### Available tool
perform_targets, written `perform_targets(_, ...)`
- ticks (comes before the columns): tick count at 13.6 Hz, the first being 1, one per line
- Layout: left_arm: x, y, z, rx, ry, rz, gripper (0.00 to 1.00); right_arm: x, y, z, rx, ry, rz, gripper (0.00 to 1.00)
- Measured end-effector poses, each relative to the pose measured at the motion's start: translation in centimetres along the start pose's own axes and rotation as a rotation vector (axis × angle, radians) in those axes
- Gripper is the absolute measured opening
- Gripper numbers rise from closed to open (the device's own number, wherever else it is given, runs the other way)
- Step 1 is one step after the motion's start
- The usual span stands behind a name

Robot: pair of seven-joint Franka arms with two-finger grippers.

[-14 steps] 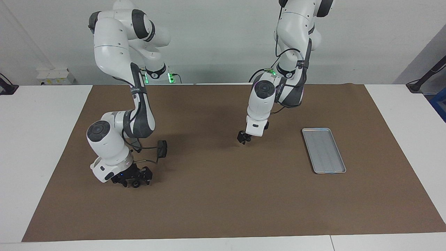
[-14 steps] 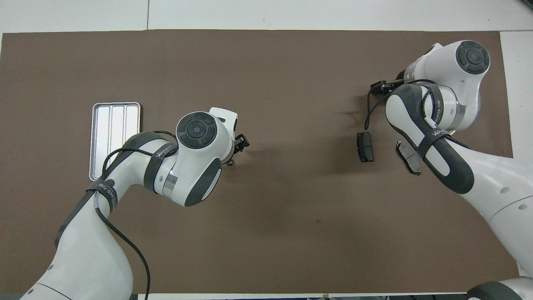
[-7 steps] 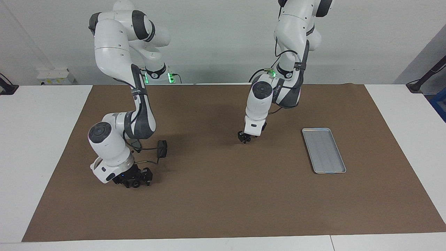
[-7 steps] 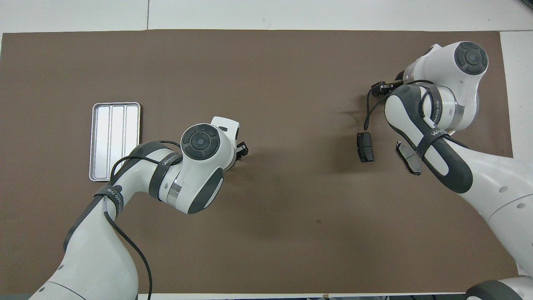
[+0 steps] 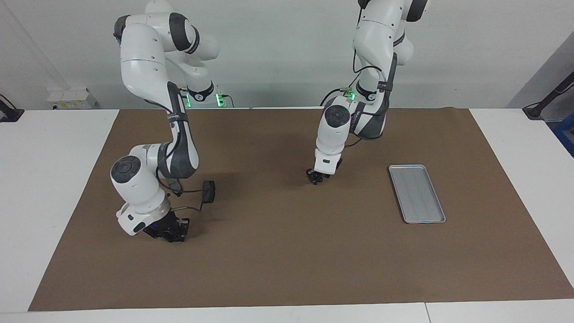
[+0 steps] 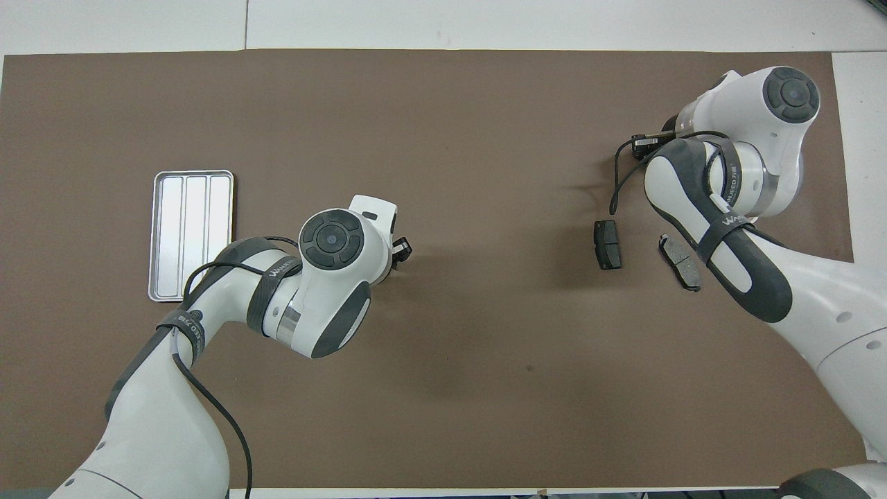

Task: Pick bearing gear from pile to tray
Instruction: 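Carry the held nut with the left gripper over the metal tray, then open the left gripper over the tray while the right gripper grabs the bearing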

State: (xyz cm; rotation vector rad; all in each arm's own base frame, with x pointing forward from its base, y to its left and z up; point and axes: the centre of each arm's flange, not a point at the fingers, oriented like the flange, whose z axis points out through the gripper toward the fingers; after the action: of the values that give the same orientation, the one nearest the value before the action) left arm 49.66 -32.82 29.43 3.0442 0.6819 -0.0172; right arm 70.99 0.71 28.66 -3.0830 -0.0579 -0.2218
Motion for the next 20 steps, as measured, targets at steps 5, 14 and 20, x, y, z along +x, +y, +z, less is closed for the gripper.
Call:
perform_targets(5, 0.8, -0.6, -0.8, 0.02, -0.008, -0.012, 0.24, 0.1, -0.1, -0.4, -0.007, -0.04, -0.011, 0.36)
perform_targets(14, 17.1, -23.8, -9.4, 0.048, -0.118, 0.377, 0.24, -1.2, -13.1, -19.8, -0.092, -0.231, -0.015, 0.36)
perform_targets(20, 17.7, -28.0, -4.8, 0.024, -0.07, 0.428, 0.24, -9.2, -36.3, -25.5, -0.065, -0.175, 0.393, 0.36)
